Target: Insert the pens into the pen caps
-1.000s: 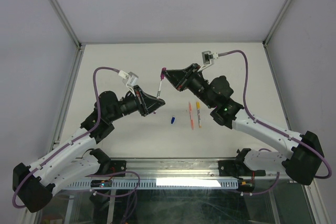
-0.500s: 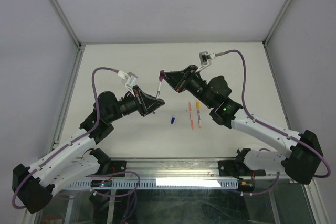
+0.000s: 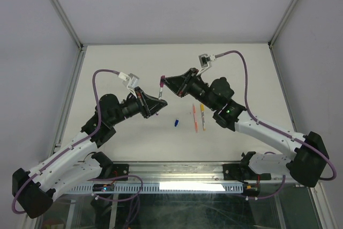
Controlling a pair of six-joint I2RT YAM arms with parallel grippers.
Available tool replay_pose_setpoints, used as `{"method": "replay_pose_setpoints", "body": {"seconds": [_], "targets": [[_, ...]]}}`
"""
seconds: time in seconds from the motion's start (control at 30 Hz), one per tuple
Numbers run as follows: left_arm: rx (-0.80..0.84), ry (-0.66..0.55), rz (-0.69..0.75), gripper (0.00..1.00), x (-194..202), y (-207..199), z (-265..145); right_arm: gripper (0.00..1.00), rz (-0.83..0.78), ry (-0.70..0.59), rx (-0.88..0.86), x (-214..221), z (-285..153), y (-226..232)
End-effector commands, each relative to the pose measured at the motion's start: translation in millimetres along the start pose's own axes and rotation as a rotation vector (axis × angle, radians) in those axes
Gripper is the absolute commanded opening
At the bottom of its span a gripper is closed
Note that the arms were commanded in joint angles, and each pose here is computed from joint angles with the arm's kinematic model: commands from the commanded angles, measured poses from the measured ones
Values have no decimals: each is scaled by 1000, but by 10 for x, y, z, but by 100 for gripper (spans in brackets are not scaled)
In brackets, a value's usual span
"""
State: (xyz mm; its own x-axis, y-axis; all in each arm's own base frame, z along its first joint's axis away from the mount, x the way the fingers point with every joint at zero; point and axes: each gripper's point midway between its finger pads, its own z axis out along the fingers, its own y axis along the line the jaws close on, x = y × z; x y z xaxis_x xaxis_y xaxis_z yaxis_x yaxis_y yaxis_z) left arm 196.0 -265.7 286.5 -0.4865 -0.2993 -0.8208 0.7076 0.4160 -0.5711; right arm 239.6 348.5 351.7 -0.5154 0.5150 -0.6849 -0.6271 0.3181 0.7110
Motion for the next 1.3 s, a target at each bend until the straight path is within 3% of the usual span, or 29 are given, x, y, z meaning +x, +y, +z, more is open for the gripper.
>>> {"method": "replay_pose_setpoints", "body": {"seconds": [0.0,0.13,0.33,0.7,0.97,1.03,1.27], "targets": [[11,-116,36,0,-305,-111,-11,1,20,35,-56,63,-13,152],[5,-146,50,0,-409,-130,-1,8,39,78,-64,207,-43,160],[-2,-153,65,0,-452,-133,2,31,32,74,-27,213,-97,106],[25,-108,67,0,-354,-176,-20,31,26,42,-29,-208,-215,436],[98,-51,78,0,-254,-286,-9,31,29,74,32,-292,-51,409],[113,-42,80,0,-238,-310,-9,58,-68,35,89,-384,17,261],[125,-34,82,0,-224,-327,-11,59,-61,72,54,-318,111,300]]}}
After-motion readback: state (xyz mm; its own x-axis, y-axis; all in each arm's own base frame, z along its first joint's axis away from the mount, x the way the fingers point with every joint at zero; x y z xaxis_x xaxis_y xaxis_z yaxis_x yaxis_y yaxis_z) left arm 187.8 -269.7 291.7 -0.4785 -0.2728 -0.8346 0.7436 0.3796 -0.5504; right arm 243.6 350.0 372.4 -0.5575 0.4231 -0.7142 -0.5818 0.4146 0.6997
